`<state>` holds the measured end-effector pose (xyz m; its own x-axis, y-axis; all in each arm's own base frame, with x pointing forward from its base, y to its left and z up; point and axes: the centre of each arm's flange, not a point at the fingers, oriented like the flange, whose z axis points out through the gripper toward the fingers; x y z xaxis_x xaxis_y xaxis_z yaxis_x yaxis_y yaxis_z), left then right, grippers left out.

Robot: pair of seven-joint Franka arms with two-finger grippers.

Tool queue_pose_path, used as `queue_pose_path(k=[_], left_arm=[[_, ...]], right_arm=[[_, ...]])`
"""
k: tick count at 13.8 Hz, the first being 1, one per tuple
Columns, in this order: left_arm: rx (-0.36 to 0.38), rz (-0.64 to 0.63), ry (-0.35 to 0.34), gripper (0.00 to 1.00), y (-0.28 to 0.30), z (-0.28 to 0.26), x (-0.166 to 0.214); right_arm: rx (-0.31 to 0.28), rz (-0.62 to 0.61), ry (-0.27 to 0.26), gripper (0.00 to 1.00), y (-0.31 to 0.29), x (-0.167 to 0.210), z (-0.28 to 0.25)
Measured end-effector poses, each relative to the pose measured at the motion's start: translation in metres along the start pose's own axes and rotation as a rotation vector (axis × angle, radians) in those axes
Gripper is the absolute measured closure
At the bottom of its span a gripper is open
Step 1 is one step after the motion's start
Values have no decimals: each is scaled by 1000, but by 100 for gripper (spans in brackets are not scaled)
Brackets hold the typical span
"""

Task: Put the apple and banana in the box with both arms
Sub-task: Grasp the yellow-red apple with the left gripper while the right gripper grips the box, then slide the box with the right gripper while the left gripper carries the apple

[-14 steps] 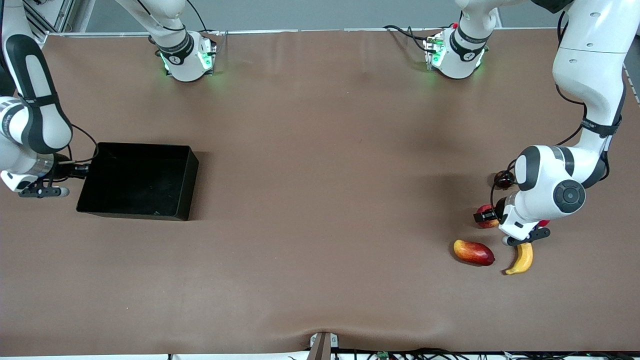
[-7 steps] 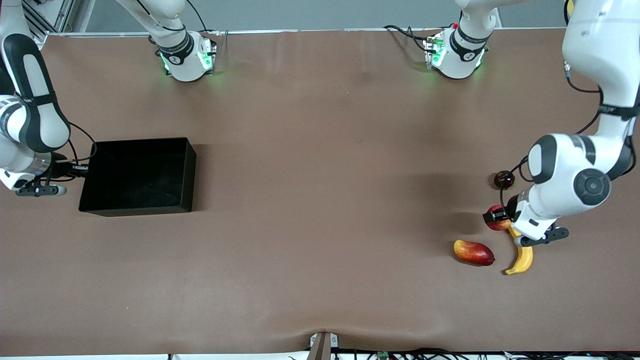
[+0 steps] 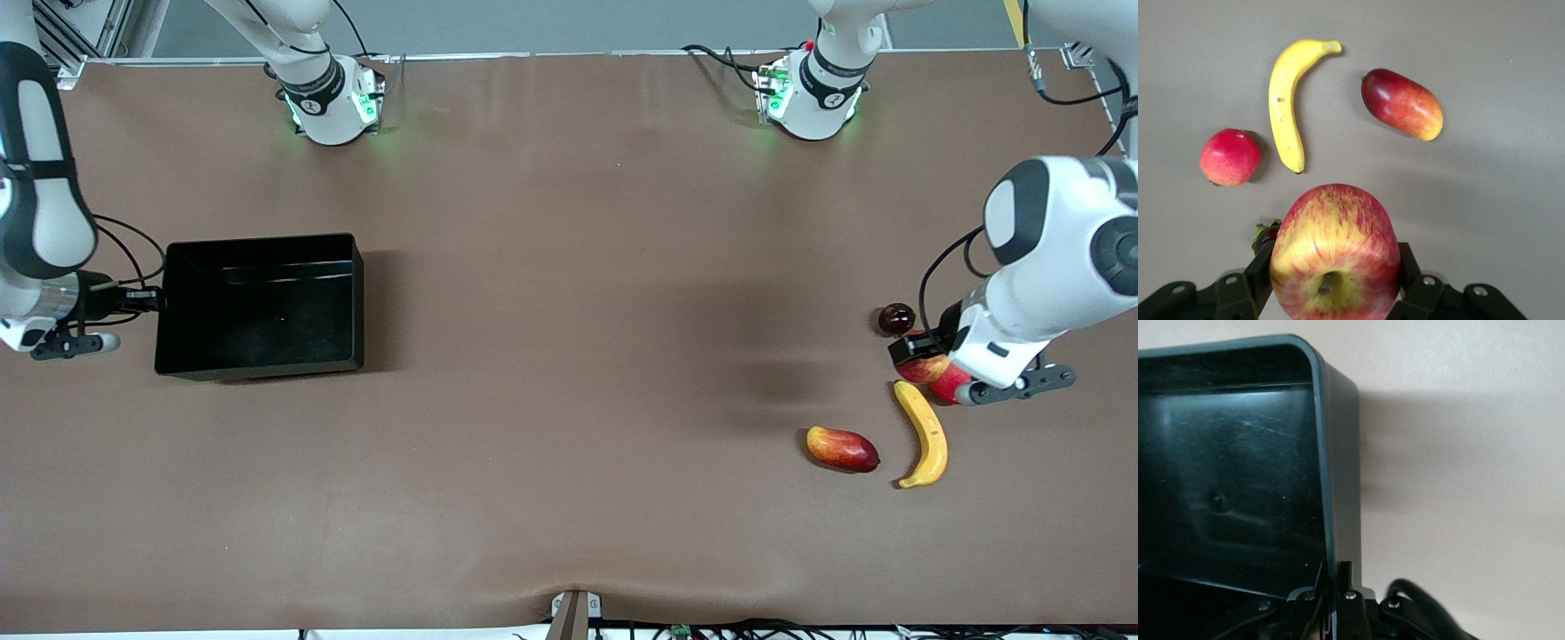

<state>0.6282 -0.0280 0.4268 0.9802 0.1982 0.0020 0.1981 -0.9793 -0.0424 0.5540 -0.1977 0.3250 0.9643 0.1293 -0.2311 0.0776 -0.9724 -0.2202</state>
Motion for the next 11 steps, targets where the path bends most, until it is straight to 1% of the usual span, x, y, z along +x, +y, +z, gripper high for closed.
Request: queue_pose_path(k=[3,5,7,8,9,11], left_arm=[[-24,-3,-5,25,7,-21,-3],[-30,3,-13,25,14,-35,-4],[-30,11,-18,25,20,-44,-7],[-31,17,-17,25,24,-49,-9],[-33,24,-13,25,28,-52,-10],[-38,45,-14,25,40,-55,-14]], right_arm=[[30,-32,-11,94,-21,9,-42],[81,-38,-21,94,-38,12,-51],[131,2,-35,94,-63,20,-48],[143,9,-41,94,-82,26,-46],[142,6,-52,94,-109,35,-42],[135,26,-81,94,-177,52,-31]])
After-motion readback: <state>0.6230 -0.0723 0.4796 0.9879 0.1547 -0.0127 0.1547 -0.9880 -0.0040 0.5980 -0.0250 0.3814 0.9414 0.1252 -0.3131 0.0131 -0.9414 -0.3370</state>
